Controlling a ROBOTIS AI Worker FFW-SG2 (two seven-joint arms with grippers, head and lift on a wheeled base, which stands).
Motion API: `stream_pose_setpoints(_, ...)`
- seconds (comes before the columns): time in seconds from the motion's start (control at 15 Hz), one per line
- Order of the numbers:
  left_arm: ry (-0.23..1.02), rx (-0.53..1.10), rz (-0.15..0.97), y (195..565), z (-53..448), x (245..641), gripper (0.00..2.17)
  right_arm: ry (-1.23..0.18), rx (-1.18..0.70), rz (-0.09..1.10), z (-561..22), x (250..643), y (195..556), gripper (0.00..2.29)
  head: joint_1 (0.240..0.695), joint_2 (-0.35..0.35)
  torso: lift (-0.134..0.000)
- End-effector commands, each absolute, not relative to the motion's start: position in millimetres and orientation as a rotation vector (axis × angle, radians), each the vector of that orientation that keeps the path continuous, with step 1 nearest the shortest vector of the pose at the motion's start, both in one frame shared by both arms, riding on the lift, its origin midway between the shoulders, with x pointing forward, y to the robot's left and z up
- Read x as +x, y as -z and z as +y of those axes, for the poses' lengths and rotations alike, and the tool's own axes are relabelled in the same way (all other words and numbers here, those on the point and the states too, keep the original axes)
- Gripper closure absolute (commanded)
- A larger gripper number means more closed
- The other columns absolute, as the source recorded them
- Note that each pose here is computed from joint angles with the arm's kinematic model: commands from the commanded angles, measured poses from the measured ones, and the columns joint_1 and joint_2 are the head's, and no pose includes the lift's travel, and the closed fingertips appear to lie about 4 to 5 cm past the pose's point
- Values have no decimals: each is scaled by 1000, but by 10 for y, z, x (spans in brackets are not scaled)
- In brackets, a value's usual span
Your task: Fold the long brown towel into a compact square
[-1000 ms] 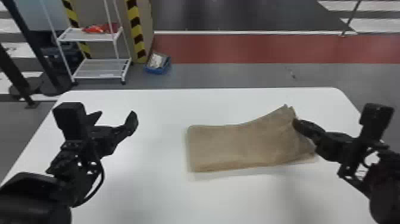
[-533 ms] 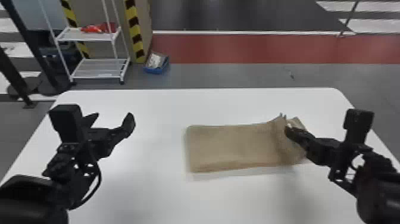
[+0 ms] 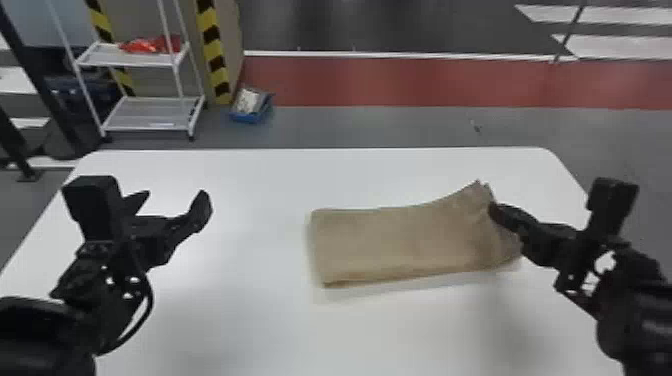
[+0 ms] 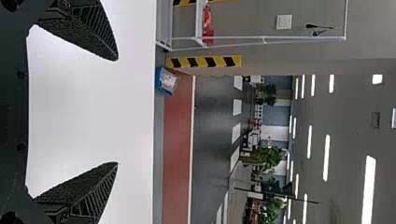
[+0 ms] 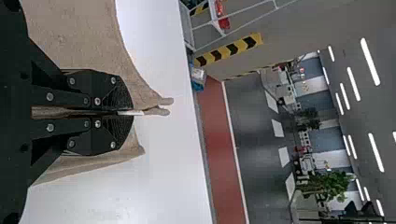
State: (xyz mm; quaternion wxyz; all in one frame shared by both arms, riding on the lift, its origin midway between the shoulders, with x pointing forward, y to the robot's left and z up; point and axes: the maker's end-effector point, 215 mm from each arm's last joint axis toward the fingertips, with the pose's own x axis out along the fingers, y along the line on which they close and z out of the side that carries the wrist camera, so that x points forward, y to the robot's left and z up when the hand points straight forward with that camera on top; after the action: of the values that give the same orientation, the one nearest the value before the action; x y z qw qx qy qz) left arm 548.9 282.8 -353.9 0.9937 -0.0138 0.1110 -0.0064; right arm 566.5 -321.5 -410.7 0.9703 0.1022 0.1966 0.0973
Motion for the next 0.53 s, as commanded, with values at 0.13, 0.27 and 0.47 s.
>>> stream_pose_setpoints(0.13,3,-23,223,3553,2881,5515,83,-209,200,405,-3138,5714,4259,1079,695,-34,-123)
stream_pose_setpoints(0.27,5,-21,222,3552,2866,5527,83,-198,208,364,-3221,5714,4044,1082,695,-29,-123)
stream_pose_setpoints(0.47,10,-22,223,3555,2831,5528,83,-162,249,328,-3522,5677,3768,1079,695,-39,-123)
